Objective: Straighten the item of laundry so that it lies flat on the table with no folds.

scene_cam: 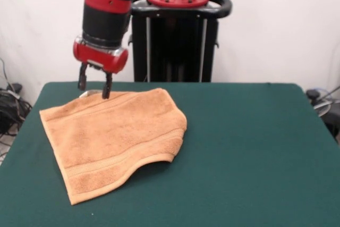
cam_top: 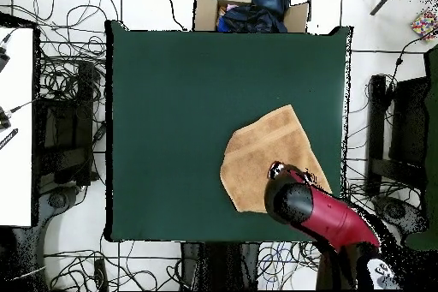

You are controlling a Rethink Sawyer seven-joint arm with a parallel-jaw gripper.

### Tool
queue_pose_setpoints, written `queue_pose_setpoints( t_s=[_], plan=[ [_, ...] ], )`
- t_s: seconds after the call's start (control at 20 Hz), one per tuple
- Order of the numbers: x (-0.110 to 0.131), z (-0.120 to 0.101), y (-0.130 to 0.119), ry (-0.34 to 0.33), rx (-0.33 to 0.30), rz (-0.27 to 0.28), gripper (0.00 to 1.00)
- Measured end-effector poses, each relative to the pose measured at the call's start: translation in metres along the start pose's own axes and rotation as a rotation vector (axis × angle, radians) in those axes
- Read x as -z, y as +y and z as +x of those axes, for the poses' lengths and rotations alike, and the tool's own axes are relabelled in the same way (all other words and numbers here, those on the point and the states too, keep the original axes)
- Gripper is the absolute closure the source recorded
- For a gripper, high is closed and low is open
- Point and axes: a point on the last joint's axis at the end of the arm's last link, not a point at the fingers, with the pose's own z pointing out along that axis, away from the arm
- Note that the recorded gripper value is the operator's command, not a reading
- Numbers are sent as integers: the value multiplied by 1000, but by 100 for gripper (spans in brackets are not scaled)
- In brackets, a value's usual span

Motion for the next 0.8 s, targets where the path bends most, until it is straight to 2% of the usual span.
queue_pose_setpoints(
  t_s=[0.2,0.45,0.8],
  plan=[
    [13,-15,15,-20,-40,-15,0],
    [14,-20,35,-18,-84,-34,0],
    [-5,-20,72,-23,-117,-64,0]
  ],
)
